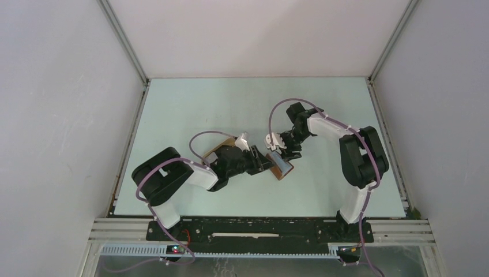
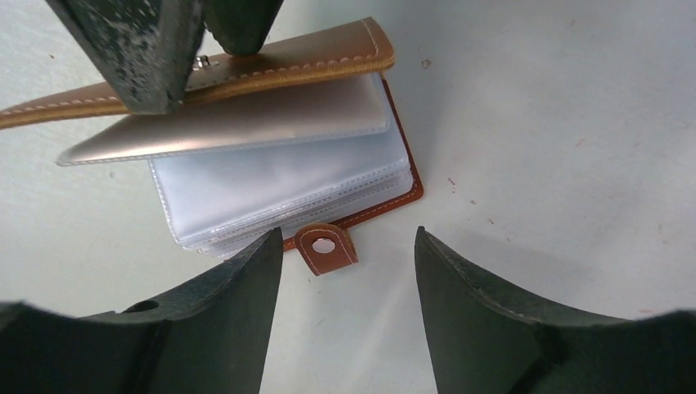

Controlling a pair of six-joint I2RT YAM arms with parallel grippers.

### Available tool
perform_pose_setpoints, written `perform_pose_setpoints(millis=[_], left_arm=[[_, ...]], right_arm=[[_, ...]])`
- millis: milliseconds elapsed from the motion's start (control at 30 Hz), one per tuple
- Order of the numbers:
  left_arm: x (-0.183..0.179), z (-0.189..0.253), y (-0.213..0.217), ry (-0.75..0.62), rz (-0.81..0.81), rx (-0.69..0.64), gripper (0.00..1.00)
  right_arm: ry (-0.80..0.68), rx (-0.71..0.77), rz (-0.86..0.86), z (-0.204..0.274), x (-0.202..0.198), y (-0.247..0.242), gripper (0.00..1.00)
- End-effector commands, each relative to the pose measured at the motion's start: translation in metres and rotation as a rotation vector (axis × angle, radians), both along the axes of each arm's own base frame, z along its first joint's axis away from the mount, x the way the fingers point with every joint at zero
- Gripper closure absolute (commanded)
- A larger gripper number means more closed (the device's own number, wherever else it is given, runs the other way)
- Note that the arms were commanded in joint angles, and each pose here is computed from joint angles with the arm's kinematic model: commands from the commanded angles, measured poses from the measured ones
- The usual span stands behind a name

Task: Put the credit cards into the card holder
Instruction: Close the card holder at the center of the board.

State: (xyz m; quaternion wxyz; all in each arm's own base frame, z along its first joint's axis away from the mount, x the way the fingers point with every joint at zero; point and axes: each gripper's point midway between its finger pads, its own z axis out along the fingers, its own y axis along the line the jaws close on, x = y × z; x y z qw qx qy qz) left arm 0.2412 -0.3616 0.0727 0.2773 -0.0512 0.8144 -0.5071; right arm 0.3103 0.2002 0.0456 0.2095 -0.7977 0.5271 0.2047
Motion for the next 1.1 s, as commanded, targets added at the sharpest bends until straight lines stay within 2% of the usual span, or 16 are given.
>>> perform_pose_setpoints(millis=[0,367,533,1067], left_arm=[[-0.004,-0.017,0.009,0.027,0.011,0.022,0.55],[-0.002,-0.01,0.007,0.016,0.011,0.0,0.56],[-0.001,-0.008,0.006,0.01,0.006,0.003,0.56],[0.012,-0.013,0.004,0.025,0.022,0.055,0.57]], right_arm=[[-0.014,-0.032,0.033,-0.008,0.0,0.0,0.33],[0.019,-0.05,0.058,-0.015,-0.009,0.002,0.47],[0.04,-0.033,0.073,-0.013,-0.015,0.002,0.56],[0.061,0.055,0.055,0.006,-0.017,-0.007,0.74]])
